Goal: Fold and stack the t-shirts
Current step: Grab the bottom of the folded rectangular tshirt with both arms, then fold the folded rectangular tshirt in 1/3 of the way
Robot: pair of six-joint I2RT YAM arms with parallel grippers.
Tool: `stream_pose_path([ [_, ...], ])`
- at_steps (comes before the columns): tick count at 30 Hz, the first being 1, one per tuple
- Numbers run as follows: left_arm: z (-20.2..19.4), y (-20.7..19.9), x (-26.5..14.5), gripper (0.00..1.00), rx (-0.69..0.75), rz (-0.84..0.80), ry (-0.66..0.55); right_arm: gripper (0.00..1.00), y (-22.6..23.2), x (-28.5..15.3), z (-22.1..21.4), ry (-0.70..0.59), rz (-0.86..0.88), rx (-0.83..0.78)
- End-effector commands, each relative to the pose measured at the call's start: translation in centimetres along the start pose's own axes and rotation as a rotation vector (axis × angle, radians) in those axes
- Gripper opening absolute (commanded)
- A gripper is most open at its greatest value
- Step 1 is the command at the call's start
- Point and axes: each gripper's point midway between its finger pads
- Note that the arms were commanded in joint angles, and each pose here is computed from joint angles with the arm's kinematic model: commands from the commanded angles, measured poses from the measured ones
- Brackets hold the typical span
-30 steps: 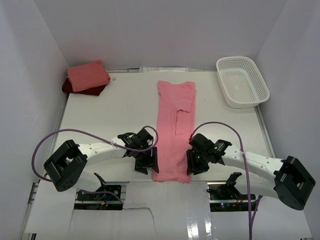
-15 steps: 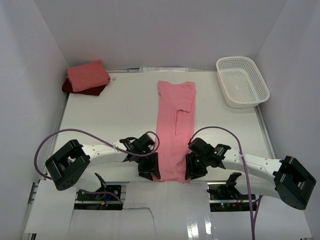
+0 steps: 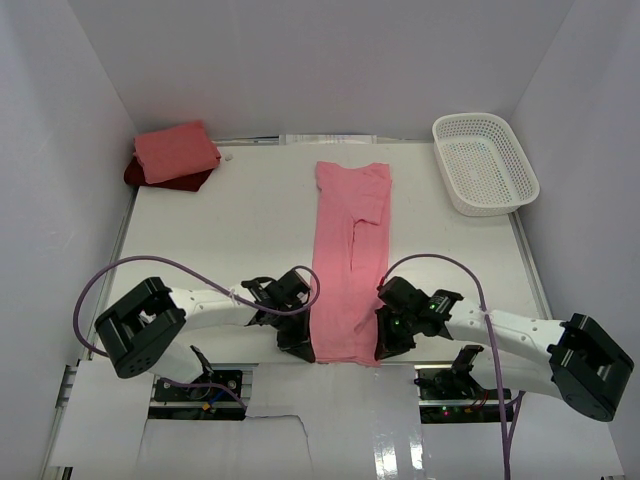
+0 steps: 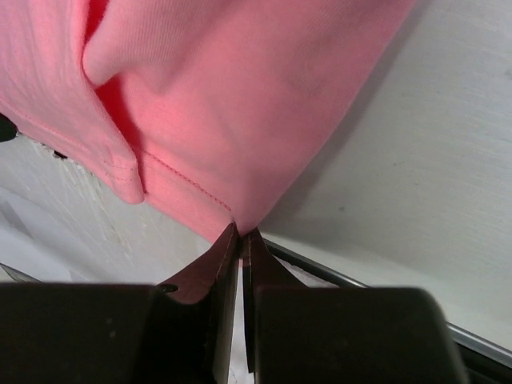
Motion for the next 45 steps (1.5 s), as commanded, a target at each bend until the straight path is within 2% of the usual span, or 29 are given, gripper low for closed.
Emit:
stream_pose_path([
  [1, 1.1, 0.9, -0.6, 0.0, 0.027, 0.075, -0.08, 0.08, 0.7, -1.4, 0.4, -0.017, 0.002, -0.015],
  [6, 1.6, -2.6, -3.2, 0.0, 0.058, 0.021, -0.118, 0.08, 1.6, -3.4, 1.5, -0.036, -0.008, -0.053],
  [17, 6.5, -5.9, -6.2, 0.0, 0.079, -0.035, -0.23, 0.08, 2.6, -5.3, 6.0, -0.139, -0.062, -0.117],
  [23, 10.2, -7.5, -8.4, 0.0, 0.091, -0.051, -0.321, 0.08, 0.3, -6.4, 9.8, -0.21, -0.153, -0.109],
  [29, 13.8, -9.0, -8.7, 0.0, 0.108, -0.023, -0.384, 0.08, -2.5, -7.0, 14.0, -0.256, -0.273, -0.138],
  [34, 17.3, -10.4, -9.2, 0.0, 0.115, -0.011, -0.438, 0.08, -3.1, -8.4, 18.0, -0.324, -0.313, -0.152],
  [45, 22.5, -11.5, -11.3, 0.0, 0.099, 0.006, -0.536, 0.08, -4.6, -8.2, 23.0, -0.324, -0.356, -0.174],
])
Point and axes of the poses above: each gripper's point midway between its finger pads, its own x axis out along the fingers, its own y axis along the line the jaws close on, z = x × y, and after that the axes turned 9 degrees about -x, right-handed
